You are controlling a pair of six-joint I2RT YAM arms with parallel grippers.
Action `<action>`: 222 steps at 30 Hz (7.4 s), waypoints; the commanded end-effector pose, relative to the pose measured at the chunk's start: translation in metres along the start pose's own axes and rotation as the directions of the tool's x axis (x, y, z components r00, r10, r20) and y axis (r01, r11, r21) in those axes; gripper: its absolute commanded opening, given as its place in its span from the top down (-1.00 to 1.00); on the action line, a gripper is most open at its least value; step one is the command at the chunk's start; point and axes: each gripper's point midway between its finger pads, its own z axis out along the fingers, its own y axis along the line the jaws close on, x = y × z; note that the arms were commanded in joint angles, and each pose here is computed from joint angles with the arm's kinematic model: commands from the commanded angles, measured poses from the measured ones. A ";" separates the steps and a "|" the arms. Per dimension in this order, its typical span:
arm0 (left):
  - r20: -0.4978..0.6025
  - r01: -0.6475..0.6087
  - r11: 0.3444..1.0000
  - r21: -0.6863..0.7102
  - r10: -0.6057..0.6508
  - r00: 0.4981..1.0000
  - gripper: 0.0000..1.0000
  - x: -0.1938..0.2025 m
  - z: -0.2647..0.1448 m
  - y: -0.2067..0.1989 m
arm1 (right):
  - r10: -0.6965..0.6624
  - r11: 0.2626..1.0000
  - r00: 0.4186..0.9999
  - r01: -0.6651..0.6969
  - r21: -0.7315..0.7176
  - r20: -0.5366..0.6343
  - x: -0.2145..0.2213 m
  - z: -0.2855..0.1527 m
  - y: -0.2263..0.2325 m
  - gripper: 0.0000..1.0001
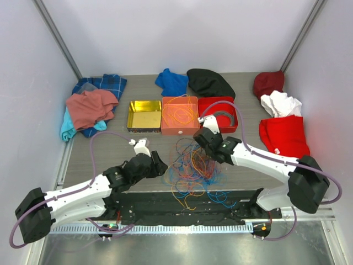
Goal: Untangle the cables
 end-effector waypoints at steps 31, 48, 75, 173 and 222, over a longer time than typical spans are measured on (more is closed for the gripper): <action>0.375 0.006 0.980 0.199 -0.082 0.923 -0.14 -0.094 -0.074 -0.031 | 0.525 0.615 0.702 0.079 -0.785 0.482 -0.280 -0.342 0.001 0.98; 0.531 -0.166 0.904 0.393 -0.076 0.844 -0.46 -0.127 -0.114 -0.073 | 0.652 0.470 0.607 0.149 -0.870 0.455 -0.333 -0.405 0.002 0.98; 0.585 -0.398 0.696 0.597 -0.038 0.810 -0.99 -0.129 -0.103 -0.169 | 0.604 0.405 0.722 0.088 -0.910 0.338 -0.306 -0.360 0.053 0.98; 0.606 -0.027 0.956 -0.291 0.207 0.768 0.99 -0.439 -0.042 -0.061 | 0.428 0.789 0.834 -0.158 -0.593 0.347 -0.099 -0.195 -0.021 -0.54; 0.175 -0.048 0.908 -0.415 0.131 0.976 1.00 -0.282 0.121 0.068 | 0.380 0.807 0.871 -0.149 -0.571 0.311 -0.085 -0.170 -0.002 -0.53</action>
